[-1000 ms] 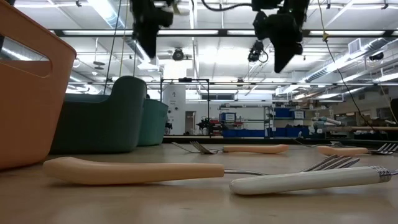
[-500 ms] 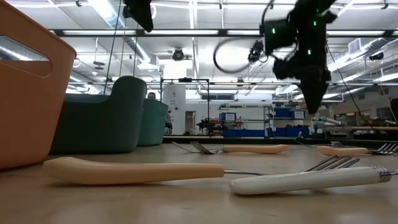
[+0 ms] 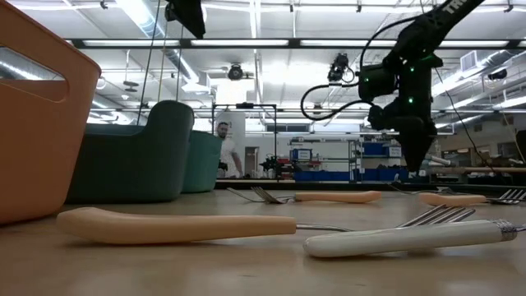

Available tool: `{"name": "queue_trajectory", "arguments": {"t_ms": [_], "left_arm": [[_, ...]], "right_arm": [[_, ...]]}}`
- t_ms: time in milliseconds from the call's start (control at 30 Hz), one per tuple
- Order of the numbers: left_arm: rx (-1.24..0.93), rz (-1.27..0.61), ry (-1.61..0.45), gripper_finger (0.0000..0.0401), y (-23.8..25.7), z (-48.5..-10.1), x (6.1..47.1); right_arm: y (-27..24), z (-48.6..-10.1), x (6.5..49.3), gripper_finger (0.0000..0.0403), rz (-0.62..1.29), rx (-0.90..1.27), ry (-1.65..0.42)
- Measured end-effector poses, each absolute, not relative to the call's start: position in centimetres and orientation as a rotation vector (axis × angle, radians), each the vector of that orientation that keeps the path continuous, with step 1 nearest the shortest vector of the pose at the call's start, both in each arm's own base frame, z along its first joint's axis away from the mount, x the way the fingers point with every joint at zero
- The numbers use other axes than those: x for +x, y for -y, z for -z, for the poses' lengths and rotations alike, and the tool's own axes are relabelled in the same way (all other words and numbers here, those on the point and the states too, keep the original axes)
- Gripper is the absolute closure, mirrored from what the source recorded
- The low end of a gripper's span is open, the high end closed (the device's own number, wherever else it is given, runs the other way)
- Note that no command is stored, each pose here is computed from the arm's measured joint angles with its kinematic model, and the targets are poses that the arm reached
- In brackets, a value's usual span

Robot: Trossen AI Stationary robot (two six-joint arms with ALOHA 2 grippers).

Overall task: Sort silverware by color (type)
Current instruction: Put the black fork into the orange bin

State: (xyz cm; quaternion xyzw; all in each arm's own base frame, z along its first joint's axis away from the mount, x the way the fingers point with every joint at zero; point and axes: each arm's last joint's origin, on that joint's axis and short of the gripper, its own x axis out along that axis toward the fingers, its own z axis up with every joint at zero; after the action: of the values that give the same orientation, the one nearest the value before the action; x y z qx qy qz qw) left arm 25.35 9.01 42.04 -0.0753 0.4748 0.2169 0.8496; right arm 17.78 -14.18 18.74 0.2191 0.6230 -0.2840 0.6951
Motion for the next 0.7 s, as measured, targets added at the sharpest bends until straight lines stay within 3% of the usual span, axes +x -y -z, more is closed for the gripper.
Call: {"name": "queue_trajectory", "arguments": {"t_ms": [233, 533, 700], "left_arm": [[-0.171, -0.453, -0.995, 0.0291, -8.6, -42.0, 25.5], [-0.194, -0.463, -0.989, 0.0291, -8.5, -42.0, 25.5], [-0.192, -0.463, -0.958, 0.0291, -8.5, -42.2, 25.8]], "right_arm": [[15.6, -18.6, 17.3, 0.0274, 0.604, 0.448, -1.338], [14.5, -15.5, 15.5, 0.0275, 0.568, 0.411, -1.443], [14.6, -14.3, 15.0, 0.0275, 0.585, 0.391, -1.398]]}}
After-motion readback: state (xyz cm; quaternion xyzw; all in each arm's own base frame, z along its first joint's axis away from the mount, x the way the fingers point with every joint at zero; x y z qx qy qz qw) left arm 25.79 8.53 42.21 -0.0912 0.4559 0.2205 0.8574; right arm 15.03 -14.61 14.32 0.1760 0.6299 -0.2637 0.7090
